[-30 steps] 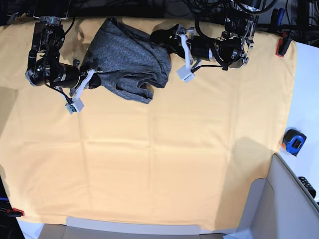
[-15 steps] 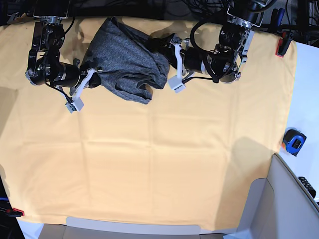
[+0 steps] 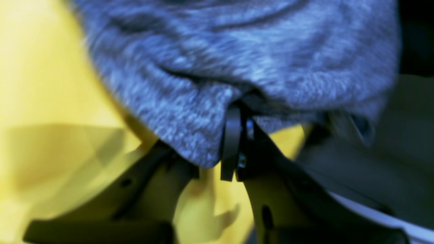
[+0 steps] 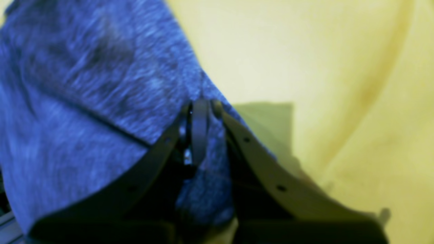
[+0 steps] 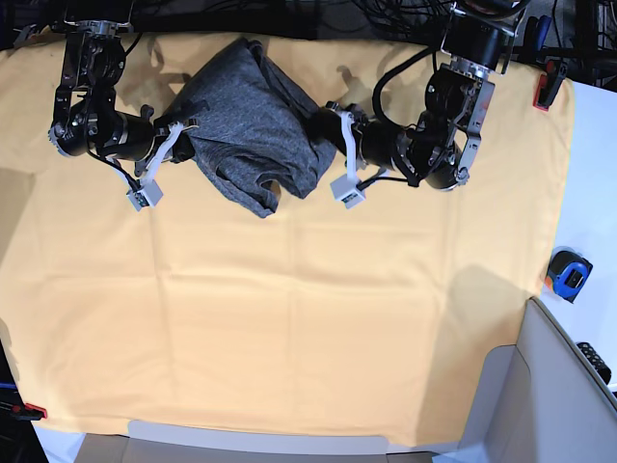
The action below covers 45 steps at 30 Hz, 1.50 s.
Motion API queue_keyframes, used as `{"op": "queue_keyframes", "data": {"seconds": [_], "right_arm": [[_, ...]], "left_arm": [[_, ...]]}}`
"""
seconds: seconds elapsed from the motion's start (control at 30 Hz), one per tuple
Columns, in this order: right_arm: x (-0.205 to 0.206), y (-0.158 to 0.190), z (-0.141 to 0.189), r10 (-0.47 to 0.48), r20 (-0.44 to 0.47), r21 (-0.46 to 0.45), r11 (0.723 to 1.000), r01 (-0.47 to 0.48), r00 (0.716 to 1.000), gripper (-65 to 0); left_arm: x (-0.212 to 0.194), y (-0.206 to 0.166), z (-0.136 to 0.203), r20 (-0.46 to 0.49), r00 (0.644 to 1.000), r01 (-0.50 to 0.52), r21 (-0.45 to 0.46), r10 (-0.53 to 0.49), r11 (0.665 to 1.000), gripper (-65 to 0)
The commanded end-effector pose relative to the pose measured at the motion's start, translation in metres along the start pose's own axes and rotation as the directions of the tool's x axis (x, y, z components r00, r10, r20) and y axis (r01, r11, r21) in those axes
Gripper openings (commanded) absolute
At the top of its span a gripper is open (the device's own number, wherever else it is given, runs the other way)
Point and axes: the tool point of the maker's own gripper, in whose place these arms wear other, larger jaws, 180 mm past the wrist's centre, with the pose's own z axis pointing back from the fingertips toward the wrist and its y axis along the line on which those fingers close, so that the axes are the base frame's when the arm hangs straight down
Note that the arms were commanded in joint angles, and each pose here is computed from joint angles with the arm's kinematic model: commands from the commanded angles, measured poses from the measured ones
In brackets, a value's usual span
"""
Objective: Fold the T-shirt properly
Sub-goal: 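Grip the bundle's sides with both grippers and pull it toward the cloth's centre, then press the bundle's sides inward with both grippers to tidy it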
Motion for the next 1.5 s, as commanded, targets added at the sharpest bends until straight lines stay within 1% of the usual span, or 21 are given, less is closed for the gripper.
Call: {"op": "queue_keyframes", "data": {"seconds": [0.0, 0.1, 0.27, 0.4, 0.5, 0.6, 0.67, 0.77, 0.87, 1.03, 1.13, 1.17, 1.23, 1.3, 1.37, 1.43, 1.47], "right_arm": [[0.012, 0.001, 0.008, 0.027, 0.044, -0.006, 1.0, -0.027, 0.999, -65.0], [0.015, 0.005, 0.012, 0.044, 0.057, -0.01, 0.999, -0.044, 0.997, -65.0], [0.004, 0.009, 0.011, 0.032, 0.041, 0.003, 0.999, -0.032, 0.999, -65.0], [-0.007, 0.02, 0.004, -0.005, 0.034, 0.035, 0.999, 0.004, 0.999, -65.0], [-0.016, 0.028, -0.001, -0.023, 0.02, 0.055, 0.998, 0.022, 1.0, -65.0], [-0.018, 0.034, 0.001, -0.02, 0.025, 0.056, 0.998, 0.019, 0.999, -65.0], [-0.016, 0.038, 0.005, -0.009, 0.039, 0.054, 0.999, 0.007, 0.999, -65.0], [-0.017, 0.039, 0.006, -0.007, 0.039, 0.053, 0.999, 0.005, 0.999, -65.0], [-0.018, 0.038, 0.006, -0.014, 0.048, 0.049, 0.999, 0.011, 0.999, -65.0], [-0.015, 0.034, 0.007, -0.013, 0.069, 0.038, 0.999, 0.011, 0.998, -65.0], [-0.019, 0.028, 0.006, -0.005, 0.051, -0.002, 1.0, 0.006, 0.999, -65.0], [-0.02, 0.026, 0.006, -0.002, 0.045, -0.014, 1.0, 0.003, 0.999, -65.0], [-0.021, 0.023, 0.006, 0.006, 0.037, -0.034, 0.999, -0.004, 0.999, -61.3], [-0.022, 0.021, 0.006, 0.009, 0.031, -0.045, 0.999, -0.007, 0.999, -53.6], [-0.022, 0.021, 0.007, 0.009, 0.033, -0.046, 0.999, -0.007, 0.999, -45.9], [-0.022, 0.021, 0.007, 0.011, 0.03, -0.048, 0.999, -0.009, 0.999, -40.1], [-0.022, 0.02, 0.008, 0.012, 0.029, -0.05, 0.999, -0.011, 1.0, -37.6]], "left_arm": [[0.017, 0.006, 0.01, 0.03, 0.999, 0.032, 0.028, -0.032, 0.999, -65.0], [0.037, 0.012, 0.014, 0.052, 0.997, 0.049, 0.048, -0.052, 0.998, -65.0], [0.065, 0.012, 0.006, 0.071, 0.997, 0.033, 0.023, -0.034, 0.999, -65.0], [0.079, 0.01, 0.001, 0.077, 0.997, 0.027, 0.007, -0.027, 1.0, -65.0], [0.09, 0.005, 0.002, 0.07, 0.995, 0.074, 0.015, -0.075, 0.997, -65.0], [0.103, -0.002, 0.0, 0.088, 0.989, 0.121, 0.018, -0.122, 0.993, -65.0], [0.105, -0.003, -0.004, 0.077, 0.988, 0.135, 0.018, -0.136, 0.991, -65.0], [0.101, 0.006, -0.012, 0.049, 0.993, 0.107, 0.017, -0.108, 0.994, -65.0], [0.1, 0.01, -0.018, 0.047, 0.994, 0.094, 0.018, -0.095, 0.995, -65.0], [0.099, 0.013, -0.018, 0.055, 0.995, 0.087, 0.022, -0.088, 0.996, -65.0], [0.1, 0.014, -0.017, 0.055, 0.995, 0.087, 0.024, -0.089, 0.996, -64.6], [0.099, 0.014, -0.017, 0.052, 0.995, 0.086, 0.024, -0.088, 0.996, -63.4], [0.1, 0.014, -0.016, 0.052, 0.995, 0.088, 0.026, -0.09, 0.996, -58.9], [0.103, 0.015, -0.013, 0.058, 0.994, 0.092, 0.031, -0.094, 0.995, -52.3], [0.105, 0.021, -0.008, 0.065, 0.993, 0.091, 0.046, -0.094, 0.995, -47.2], [0.107, 0.022, -0.006, 0.068, 0.993, 0.094, 0.05, -0.097, 0.994, -44.4], [0.109, 0.022, -0.005, 0.071, 0.992, 0.097, 0.052, -0.1, 0.994, -44.0]]}}
